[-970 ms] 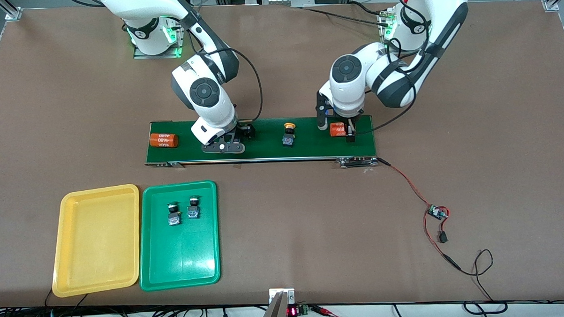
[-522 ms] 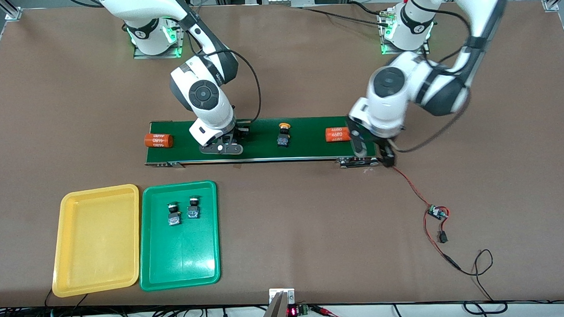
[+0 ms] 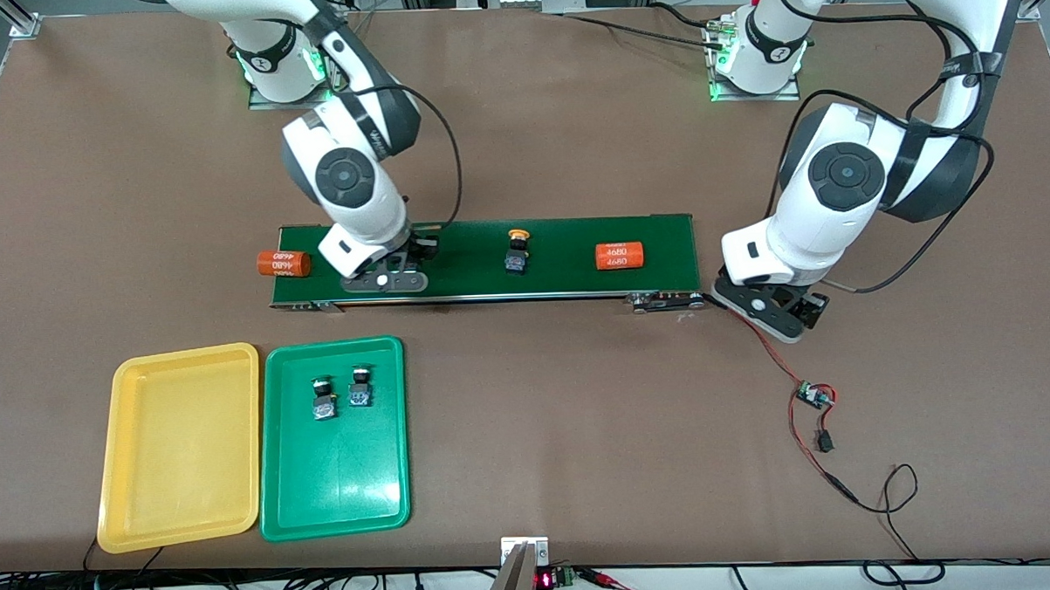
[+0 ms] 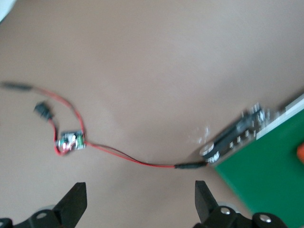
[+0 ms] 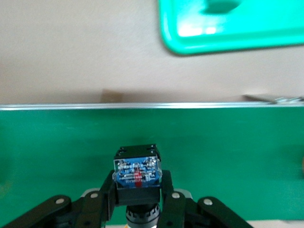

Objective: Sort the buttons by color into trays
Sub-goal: 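Carry the orange-capped button over the yellow tray with the right gripper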

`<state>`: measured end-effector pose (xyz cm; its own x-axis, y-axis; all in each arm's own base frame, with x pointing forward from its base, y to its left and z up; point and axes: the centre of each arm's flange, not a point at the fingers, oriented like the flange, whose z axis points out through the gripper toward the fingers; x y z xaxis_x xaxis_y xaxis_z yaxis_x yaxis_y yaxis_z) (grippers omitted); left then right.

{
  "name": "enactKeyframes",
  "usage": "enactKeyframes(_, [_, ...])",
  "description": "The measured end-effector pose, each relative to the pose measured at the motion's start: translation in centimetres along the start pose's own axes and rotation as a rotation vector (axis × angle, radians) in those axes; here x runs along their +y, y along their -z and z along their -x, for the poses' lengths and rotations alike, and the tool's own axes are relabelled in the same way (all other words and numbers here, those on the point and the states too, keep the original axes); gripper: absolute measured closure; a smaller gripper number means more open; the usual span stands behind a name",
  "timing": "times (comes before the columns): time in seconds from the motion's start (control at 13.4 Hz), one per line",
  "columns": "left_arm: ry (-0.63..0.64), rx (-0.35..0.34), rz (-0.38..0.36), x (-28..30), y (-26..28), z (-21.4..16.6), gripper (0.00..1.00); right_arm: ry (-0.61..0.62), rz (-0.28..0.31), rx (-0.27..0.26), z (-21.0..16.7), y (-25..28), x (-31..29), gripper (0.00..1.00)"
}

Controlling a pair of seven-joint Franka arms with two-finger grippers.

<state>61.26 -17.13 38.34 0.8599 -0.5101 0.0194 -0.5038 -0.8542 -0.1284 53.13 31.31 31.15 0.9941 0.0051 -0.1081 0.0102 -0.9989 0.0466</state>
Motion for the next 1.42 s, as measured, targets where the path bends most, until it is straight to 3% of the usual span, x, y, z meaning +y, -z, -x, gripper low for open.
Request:
enactKeyframes(0.15, [0.201,0.001,-0.013,-2.9,1.3,0.0,0.00,0.017,-0.009,0.016,-2.8,4.5,3.3,0.59])
enactKeyframes(0.3, [0.372,0.011,0.032,-8.2,2.5,1.0,0.00,-0.003,-0.027,0.056,-5.8,7.9,7.8,0.59])
enactKeyframes(0.52, [0.562,-0.002,0.065,-16.5,4.6,4.1,0.00,0.012,0.010,0.078,-9.1,8.5,15.7,0.59])
enactKeyframes(0.67, [0.622,0.011,0.056,-19.5,6.5,5.4,0.00,0.031,0.016,0.063,-11.2,7.0,20.5,0.59])
enactKeyframes(0.89, [0.685,-0.039,0.078,-21.7,10.9,8.0,0.00,0.081,0.000,0.068,-14.9,4.8,26.5,0.59])
enactKeyframes(1.12, [0.714,-0.051,0.089,-22.4,15.1,10.3,0.00,0.130,0.014,0.117,-18.1,1.8,31.6,0.59])
enactKeyframes(1.42, [0.680,-0.025,0.117,-19.9,17.0,9.4,0.00,0.194,0.077,0.165,-20.0,-4.1,37.5,0.59])
